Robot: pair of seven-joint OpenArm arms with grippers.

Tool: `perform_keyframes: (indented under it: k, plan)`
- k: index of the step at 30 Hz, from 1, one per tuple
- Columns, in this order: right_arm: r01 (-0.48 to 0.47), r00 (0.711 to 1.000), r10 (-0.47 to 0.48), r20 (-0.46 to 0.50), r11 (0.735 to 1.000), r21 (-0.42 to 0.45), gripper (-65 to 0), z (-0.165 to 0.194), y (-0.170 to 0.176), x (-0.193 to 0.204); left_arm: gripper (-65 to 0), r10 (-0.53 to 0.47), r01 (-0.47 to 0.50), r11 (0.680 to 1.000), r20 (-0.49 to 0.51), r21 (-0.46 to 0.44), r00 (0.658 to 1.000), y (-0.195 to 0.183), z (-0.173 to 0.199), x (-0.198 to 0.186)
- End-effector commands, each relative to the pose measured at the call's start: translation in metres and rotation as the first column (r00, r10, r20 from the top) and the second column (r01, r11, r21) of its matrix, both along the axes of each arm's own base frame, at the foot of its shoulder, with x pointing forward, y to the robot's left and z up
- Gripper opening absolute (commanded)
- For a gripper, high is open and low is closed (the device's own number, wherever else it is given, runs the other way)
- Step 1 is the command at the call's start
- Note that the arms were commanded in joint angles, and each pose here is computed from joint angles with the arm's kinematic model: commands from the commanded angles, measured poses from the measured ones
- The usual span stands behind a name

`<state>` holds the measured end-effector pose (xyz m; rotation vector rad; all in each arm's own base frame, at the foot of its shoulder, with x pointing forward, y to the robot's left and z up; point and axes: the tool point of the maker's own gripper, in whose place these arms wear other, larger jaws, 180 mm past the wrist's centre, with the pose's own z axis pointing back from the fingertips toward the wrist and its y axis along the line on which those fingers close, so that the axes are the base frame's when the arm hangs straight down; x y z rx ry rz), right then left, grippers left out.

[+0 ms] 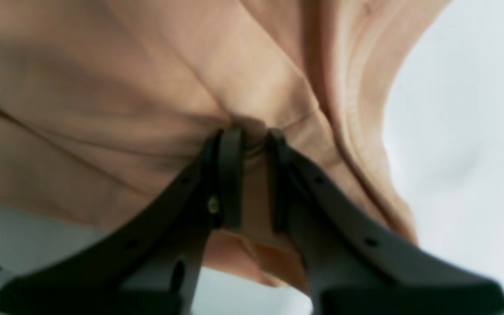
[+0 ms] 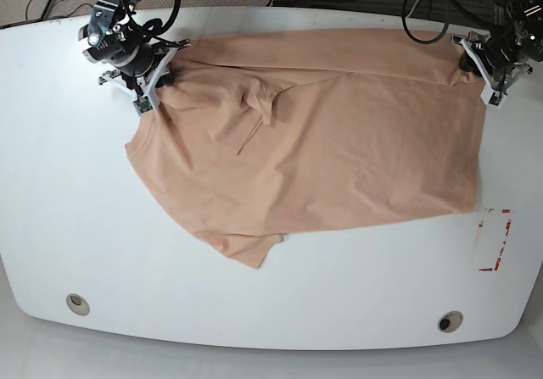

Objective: Layout the t-shirt on the table in an organized manner, then fold the t-shirt properly
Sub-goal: 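Open both grippers to release the t-shirt edge, then move the right gripper toward the t-shirt's sleeve area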

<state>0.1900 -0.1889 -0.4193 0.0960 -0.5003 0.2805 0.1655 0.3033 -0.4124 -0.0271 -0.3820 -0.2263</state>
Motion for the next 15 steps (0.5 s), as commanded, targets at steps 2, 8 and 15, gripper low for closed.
perform_keyframes:
  k: [2, 8, 15]
  plan:
    - [0.04, 0.999, -0.04, 0.017, 0.999, -0.019, -55.6, 0.004, -0.017, 0.001, -49.3, -0.012, 0.011, 0.999, 0.019, 0.052, 1.0, 0.012, 0.008, 0.013]
    - [0.086, 0.996, -0.085, 0.021, 0.996, -0.036, -55.6, 0.006, -0.033, -0.001, -49.3, -0.008, 0.007, 0.997, 0.002, 0.074, 1.0, 0.021, 0.007, 0.011]
    - [0.077, 0.994, -0.072, 0.085, 0.995, -0.059, -54.7, 0.026, -0.033, 0.01, -49.3, -0.019, 0.018, 0.995, 0.006, 0.098, 1.0, 0.024, 0.014, 0.014]
